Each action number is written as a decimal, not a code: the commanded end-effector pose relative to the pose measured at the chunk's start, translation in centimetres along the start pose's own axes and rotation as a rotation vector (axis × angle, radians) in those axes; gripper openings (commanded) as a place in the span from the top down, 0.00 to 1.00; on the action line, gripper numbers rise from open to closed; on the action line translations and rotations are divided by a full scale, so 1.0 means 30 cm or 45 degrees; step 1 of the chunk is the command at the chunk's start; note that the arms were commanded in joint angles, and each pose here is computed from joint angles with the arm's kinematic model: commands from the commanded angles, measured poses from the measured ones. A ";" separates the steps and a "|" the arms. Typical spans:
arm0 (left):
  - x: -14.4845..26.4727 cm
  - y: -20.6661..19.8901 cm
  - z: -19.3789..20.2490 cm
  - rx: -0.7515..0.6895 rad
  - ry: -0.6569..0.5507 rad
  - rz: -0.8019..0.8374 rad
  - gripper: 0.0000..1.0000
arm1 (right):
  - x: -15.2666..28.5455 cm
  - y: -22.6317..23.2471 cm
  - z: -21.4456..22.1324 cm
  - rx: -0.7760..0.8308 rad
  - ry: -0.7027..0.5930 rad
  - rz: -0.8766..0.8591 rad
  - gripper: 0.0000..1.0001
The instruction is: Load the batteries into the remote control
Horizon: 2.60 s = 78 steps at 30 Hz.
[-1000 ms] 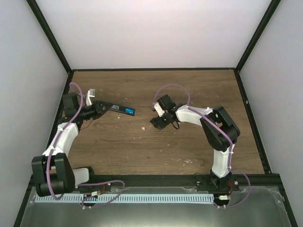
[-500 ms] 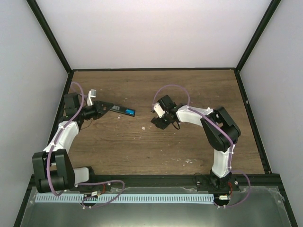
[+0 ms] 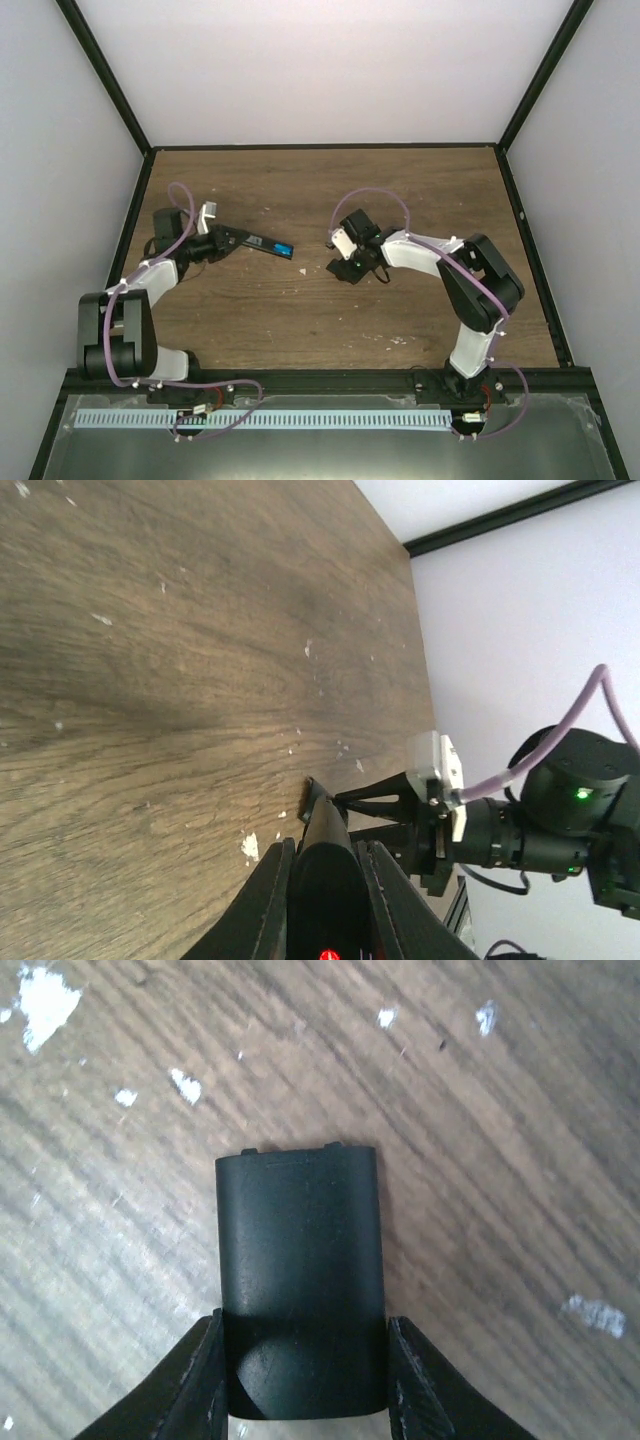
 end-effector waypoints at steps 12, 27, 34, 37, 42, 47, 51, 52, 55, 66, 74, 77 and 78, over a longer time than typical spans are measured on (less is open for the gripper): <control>-0.131 0.067 0.073 -0.120 0.058 0.075 1.00 | 0.168 0.038 -0.014 0.053 -0.162 -0.020 0.80; -0.206 0.153 0.169 -0.088 0.093 0.144 1.00 | 0.157 0.089 -0.109 0.213 -0.320 -0.100 0.82; -0.225 0.189 0.198 -0.043 0.169 0.160 1.00 | 0.110 0.129 -0.172 0.339 -0.345 -0.154 0.82; -0.230 0.201 0.214 -0.011 0.195 0.179 1.00 | 0.098 0.144 -0.190 0.372 -0.356 -0.175 0.81; -0.240 0.215 0.232 0.006 0.225 0.186 1.00 | 0.086 0.167 -0.194 0.424 -0.355 -0.204 0.79; -0.244 0.224 0.229 0.005 0.225 0.166 1.00 | 0.060 0.185 -0.182 0.445 -0.327 -0.229 0.78; -0.243 0.227 0.224 -0.010 0.217 0.141 1.00 | 0.034 0.197 -0.174 0.454 -0.294 -0.234 0.78; -0.243 0.226 0.224 -0.014 0.218 0.138 1.00 | 0.026 0.198 -0.172 0.454 -0.284 -0.231 0.78; -0.241 0.226 0.222 -0.019 0.212 0.129 1.00 | 0.012 0.199 -0.171 0.456 -0.266 -0.223 0.78; -0.240 0.227 0.220 -0.021 0.205 0.119 1.00 | -0.011 0.205 -0.170 0.461 -0.249 -0.216 0.78; -0.240 0.229 0.221 -0.021 0.205 0.117 1.00 | -0.028 0.209 -0.176 0.460 -0.234 -0.217 0.76; -0.240 0.230 0.223 -0.020 0.204 0.114 1.00 | -0.035 0.212 -0.176 0.463 -0.228 -0.219 0.76; -0.239 0.230 0.222 -0.020 0.203 0.115 1.00 | -0.038 0.211 -0.174 0.462 -0.223 -0.219 0.76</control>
Point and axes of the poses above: each gripper's point midway between its finger pads, its own x axis back along the fingers, its own y axis along the line the jaws close on, z = x × y, the point moved 4 cm from there along x, back along the fingers, and after that the axes turned 4 degrees about x, right-handed, at the moved point
